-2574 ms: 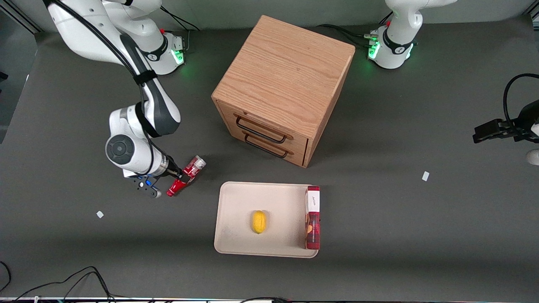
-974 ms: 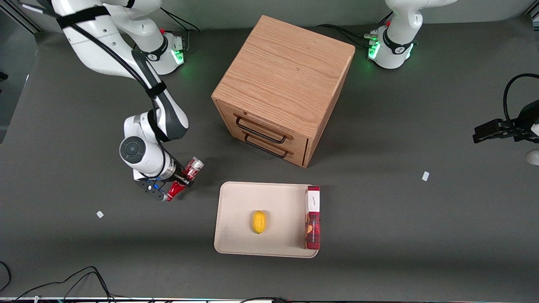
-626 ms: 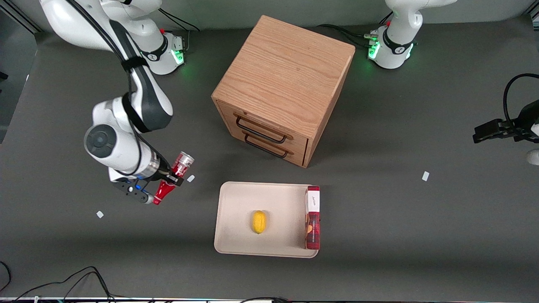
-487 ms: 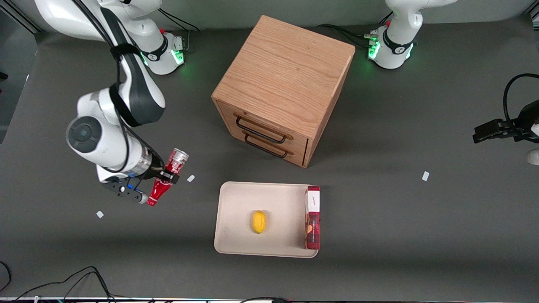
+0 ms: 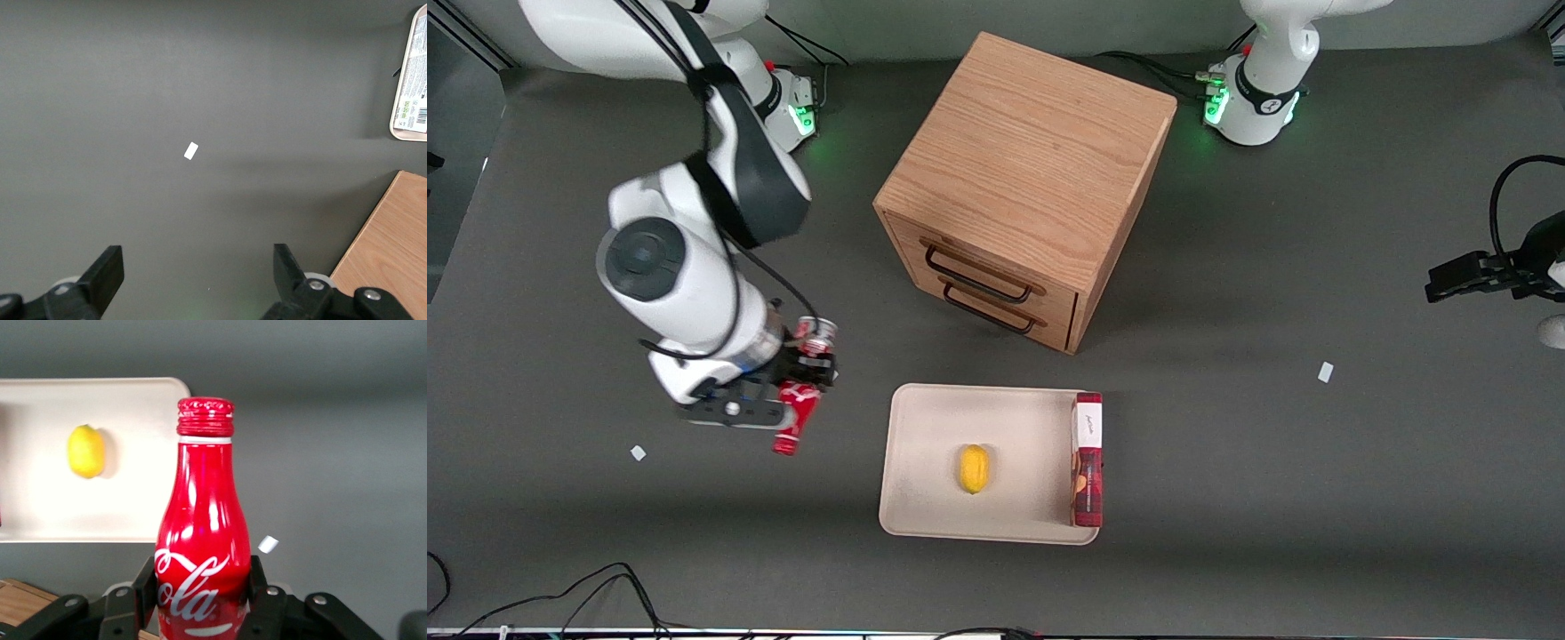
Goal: Place coke bottle on tray
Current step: 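Carry the upright bottle onto the cream tray beside the lemon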
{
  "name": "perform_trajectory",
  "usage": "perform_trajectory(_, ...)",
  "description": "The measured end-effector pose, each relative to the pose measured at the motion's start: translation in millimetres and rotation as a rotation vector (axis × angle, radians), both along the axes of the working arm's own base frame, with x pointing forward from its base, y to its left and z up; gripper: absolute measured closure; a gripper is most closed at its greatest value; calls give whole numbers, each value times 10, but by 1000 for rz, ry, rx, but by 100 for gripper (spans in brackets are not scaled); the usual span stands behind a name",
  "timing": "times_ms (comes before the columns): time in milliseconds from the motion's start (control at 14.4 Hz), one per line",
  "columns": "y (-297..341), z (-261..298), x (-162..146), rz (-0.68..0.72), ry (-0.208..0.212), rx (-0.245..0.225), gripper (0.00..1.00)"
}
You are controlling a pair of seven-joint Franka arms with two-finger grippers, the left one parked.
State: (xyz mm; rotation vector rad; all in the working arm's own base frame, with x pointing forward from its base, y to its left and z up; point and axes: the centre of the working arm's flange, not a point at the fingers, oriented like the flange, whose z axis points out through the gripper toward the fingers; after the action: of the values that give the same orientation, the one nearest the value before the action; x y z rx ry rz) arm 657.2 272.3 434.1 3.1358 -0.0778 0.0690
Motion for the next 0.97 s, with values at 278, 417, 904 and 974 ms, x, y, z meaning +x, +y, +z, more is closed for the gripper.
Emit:
perform_trajectory(278,354,-790,361,117,-49,43,44)
perform_trajectory(417,381,-1177,478,140,-75,61,44)
perform_trajectory(904,469,-2412,523,145,-98,98,44)
perform_trajectory(974,475,-2446,525,145,-97,99,44)
